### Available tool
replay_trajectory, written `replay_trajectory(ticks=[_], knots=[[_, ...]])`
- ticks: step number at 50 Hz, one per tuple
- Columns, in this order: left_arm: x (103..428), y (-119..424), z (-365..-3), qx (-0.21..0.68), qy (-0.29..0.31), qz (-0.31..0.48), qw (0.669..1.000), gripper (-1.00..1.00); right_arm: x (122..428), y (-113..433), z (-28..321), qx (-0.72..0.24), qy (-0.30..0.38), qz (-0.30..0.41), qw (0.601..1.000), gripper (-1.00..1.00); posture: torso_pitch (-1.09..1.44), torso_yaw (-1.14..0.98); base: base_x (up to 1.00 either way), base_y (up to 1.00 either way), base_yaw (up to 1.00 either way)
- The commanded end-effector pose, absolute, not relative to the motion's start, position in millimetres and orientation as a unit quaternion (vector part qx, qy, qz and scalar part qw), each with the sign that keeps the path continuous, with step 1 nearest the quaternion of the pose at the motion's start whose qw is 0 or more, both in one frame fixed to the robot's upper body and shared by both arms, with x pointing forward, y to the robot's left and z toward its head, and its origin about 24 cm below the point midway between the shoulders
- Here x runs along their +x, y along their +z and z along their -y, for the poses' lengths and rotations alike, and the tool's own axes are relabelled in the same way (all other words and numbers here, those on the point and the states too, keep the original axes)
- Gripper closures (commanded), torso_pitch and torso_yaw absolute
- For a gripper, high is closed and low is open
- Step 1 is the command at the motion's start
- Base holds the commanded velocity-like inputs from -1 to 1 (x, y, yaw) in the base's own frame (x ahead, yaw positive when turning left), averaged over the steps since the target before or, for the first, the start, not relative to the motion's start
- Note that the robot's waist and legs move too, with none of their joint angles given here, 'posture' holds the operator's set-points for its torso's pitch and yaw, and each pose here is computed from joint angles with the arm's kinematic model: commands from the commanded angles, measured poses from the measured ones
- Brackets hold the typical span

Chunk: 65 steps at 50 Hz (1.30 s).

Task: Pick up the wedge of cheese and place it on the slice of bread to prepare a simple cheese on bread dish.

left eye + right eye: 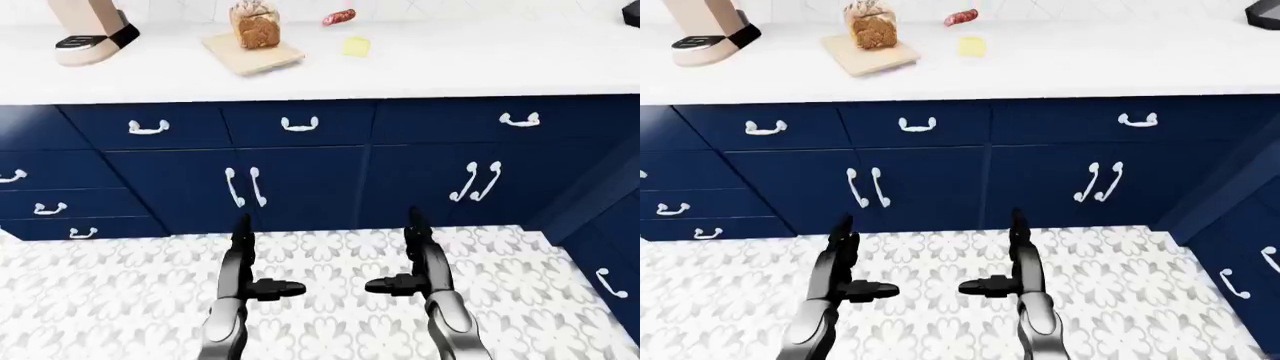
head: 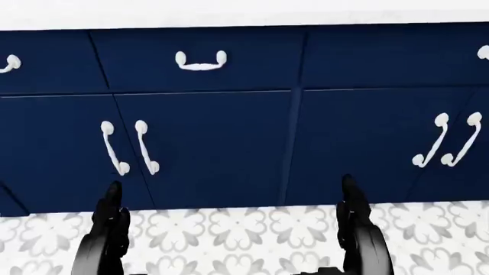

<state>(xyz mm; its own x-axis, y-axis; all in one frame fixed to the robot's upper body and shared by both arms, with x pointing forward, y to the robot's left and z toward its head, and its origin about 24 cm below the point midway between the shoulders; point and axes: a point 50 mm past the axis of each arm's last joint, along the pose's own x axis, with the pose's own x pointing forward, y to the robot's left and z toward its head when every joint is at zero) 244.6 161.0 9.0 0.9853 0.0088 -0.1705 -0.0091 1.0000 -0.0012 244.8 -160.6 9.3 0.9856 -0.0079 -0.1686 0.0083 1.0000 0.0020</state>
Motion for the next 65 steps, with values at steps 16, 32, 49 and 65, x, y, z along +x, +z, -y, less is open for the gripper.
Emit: replay_trajectory(ticks=[16,32,49,65], knots=[[224.5,153.0,-200.6,-0.036,0.031,0.218,0.975,-1.00,210.2,112.7,179.4,-0.082,0.020,0.164,0.983,-1.00,0.00,0.00,0.00,0.00,0.00],[192.8,220.9,-237.1,-0.030,0.082,0.327,0.941,-1.00,148.9,204.6,198.7,-0.169,-0.023,0.264,0.949,-1.00,0.00,0.00,0.00,0.00,0.00],[157.2,248.1,-246.3,-0.097,0.075,0.415,0.902,-1.00,141.1,213.8,169.9,-0.304,-0.026,0.329,0.894,-1.00,0.00,0.00,0.00,0.00,0.00],[151.0,252.8,-246.5,-0.095,0.070,0.426,0.897,-1.00,143.5,213.8,170.0,-0.281,-0.025,0.325,0.903,-1.00,0.00,0.00,0.00,0.00,0.00]])
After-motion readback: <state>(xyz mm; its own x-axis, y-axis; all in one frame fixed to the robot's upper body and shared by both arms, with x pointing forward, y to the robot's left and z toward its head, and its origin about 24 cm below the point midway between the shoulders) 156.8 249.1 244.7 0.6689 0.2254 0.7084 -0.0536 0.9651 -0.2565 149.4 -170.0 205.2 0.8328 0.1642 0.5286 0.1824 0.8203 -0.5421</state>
